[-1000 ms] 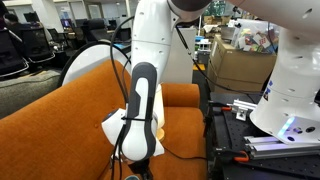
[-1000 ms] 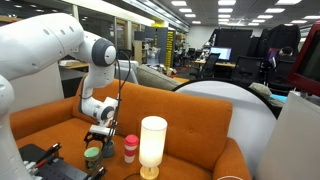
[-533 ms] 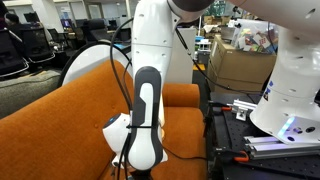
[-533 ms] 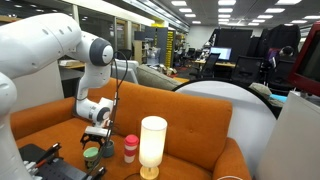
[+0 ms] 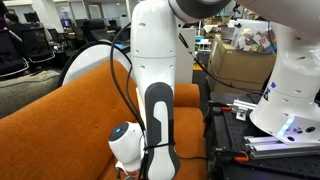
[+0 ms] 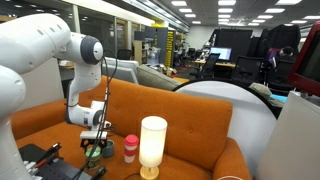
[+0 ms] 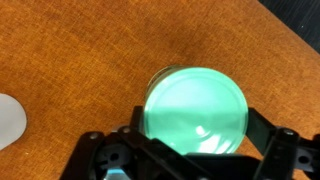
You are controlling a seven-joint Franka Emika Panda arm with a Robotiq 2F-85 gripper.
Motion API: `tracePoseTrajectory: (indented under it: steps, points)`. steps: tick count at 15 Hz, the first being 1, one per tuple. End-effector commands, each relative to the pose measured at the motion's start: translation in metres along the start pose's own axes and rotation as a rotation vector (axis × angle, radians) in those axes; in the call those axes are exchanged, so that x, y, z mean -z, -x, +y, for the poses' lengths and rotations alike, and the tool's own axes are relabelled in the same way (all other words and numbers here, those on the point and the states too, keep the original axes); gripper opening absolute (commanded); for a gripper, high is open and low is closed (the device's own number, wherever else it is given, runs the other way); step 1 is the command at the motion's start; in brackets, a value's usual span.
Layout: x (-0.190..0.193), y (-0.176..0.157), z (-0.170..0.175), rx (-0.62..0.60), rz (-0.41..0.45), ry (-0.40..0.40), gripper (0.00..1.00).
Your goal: Remove the lid from the green bowl
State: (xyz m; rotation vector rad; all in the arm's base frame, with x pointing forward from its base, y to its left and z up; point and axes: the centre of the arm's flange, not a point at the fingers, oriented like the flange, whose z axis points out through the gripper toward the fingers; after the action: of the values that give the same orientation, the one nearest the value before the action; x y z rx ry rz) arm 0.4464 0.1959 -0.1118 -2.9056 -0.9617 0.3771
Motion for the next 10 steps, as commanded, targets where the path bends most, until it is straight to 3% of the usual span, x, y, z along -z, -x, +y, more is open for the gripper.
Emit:
tracePoseTrajectory:
  steps: [1, 4, 7, 10]
  points:
    - [-0.0005, 0.0039, 0.0039, -0.033, 0.01, 0.054, 1.0]
    - [-0.0008, 0.004, 0.0089, -0.045, 0.006, 0.05, 1.0]
    - [0.0011, 0.004, 0.0092, -0.035, 0.009, 0.047, 0.73]
    - [0.002, 0.004, 0.0082, -0.028, 0.01, 0.04, 0.76]
